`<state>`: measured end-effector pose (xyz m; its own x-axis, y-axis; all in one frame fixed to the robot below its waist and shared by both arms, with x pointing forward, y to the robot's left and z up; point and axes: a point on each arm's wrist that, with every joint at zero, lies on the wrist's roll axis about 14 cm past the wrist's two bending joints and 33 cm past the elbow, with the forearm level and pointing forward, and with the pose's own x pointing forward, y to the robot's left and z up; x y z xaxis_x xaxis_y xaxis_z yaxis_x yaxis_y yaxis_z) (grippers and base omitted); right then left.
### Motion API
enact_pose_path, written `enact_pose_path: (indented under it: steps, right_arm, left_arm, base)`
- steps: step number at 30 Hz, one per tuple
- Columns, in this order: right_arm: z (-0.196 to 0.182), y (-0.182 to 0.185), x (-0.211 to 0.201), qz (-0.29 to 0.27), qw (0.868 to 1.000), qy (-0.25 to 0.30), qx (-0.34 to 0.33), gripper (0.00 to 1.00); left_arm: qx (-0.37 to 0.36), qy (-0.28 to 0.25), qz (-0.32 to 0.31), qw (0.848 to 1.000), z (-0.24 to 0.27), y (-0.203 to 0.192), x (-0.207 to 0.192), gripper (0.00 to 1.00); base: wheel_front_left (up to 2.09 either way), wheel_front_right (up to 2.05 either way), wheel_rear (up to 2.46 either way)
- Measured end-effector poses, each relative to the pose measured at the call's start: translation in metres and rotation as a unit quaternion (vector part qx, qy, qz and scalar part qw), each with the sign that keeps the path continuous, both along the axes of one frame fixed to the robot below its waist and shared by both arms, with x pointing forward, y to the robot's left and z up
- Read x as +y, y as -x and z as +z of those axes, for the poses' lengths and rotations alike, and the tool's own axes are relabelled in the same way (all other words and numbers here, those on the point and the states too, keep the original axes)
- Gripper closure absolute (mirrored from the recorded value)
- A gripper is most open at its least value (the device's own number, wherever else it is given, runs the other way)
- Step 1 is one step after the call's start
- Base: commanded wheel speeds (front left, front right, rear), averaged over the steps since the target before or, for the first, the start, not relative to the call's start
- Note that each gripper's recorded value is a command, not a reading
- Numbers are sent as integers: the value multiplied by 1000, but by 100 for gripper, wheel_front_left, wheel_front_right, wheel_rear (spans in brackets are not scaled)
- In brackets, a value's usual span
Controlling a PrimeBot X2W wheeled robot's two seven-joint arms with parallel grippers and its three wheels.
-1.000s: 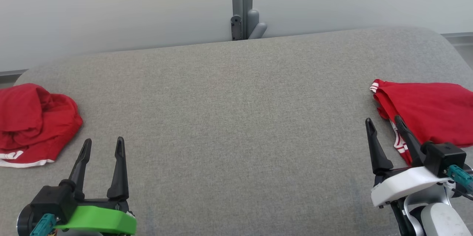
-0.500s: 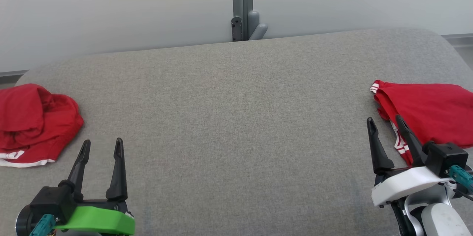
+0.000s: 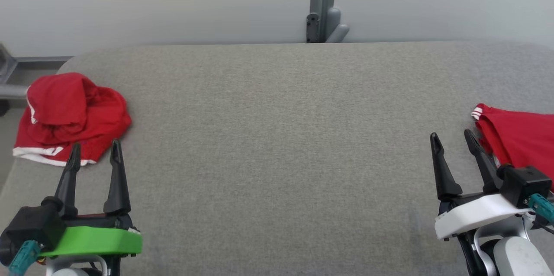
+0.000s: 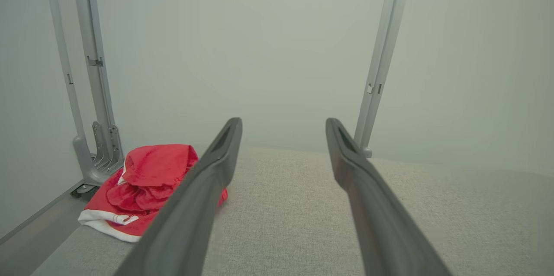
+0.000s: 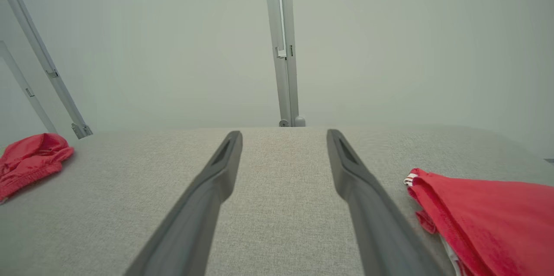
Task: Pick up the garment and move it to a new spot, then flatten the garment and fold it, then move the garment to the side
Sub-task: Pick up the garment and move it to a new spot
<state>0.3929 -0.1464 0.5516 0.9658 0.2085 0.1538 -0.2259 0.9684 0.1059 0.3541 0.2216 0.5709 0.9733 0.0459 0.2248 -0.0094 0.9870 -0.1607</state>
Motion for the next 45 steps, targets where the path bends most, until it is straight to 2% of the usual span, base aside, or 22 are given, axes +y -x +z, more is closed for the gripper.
enact_pose_path:
  steps: [13,22,25,37,45]
  right_arm:
    - [-2,-25,90,123,992,-2,6,0]
    - [-4,-30,138,183,983,-7,10,0]
    - [-5,-29,141,187,982,-7,11,0]
    - [-9,-35,138,184,983,-7,18,0]
    - [-10,-57,136,187,982,0,16,0]
  left_arm:
    - [-24,-3,106,994,13,46,68,0]
    - [-15,-29,143,989,9,75,91,0]
    - [-15,-29,147,989,9,77,93,0]
    - [-32,-41,135,990,22,59,89,0]
    - [-110,-101,90,985,85,-1,76,0]
  base:
    - [0,0,0]
    - [0,0,0]
    - [0,0,0]
    - [0,0,0]
    - [0,0,0]
